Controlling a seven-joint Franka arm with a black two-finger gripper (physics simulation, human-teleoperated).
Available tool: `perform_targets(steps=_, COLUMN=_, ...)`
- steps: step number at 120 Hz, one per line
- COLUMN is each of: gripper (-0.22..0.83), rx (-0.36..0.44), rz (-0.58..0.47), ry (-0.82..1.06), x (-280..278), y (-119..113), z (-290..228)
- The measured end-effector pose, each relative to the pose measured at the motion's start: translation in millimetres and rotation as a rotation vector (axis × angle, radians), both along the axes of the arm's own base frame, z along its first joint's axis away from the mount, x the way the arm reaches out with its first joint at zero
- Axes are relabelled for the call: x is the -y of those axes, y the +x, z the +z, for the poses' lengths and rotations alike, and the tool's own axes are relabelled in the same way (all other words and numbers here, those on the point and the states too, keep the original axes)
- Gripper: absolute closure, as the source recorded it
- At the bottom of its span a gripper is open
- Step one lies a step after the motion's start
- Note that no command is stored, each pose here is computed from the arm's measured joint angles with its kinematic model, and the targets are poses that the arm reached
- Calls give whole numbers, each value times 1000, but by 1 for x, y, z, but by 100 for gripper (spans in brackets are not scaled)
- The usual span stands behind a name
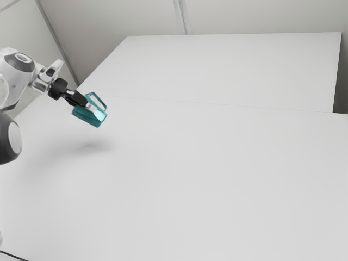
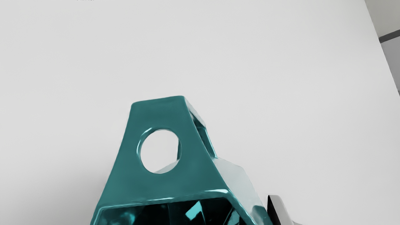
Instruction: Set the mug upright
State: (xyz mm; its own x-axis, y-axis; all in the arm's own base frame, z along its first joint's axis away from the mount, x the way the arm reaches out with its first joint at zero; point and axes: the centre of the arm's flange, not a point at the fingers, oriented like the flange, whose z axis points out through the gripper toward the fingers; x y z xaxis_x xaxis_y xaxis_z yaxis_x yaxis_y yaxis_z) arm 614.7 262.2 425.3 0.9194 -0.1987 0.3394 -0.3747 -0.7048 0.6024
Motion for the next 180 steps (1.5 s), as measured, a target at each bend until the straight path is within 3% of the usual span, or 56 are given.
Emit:
perform_targets(steps=19, gripper=78, rx=-39, rz=-203, ry=216, x=108, y=17, z=11)
perform_targets(steps=48, gripper=78, rx=-22, rz=-336, ry=539, x=207, y=-5, z=-5)
perform_targets(steps=73, gripper=79, rx=32, rz=-365, ry=696, x=245, y=-53, z=-29)
perform_targets(steps=107, gripper=79, rx=122, rz=-361, ry=789, x=276, y=-94, z=-44)
perform_targets(steps=141, gripper=79, rx=126, rz=-306, ry=797, x=281, y=-117, z=-71)
perform_targets(steps=180, gripper=79, rx=143, rz=-248, ry=798, x=283, y=-121, z=-85)
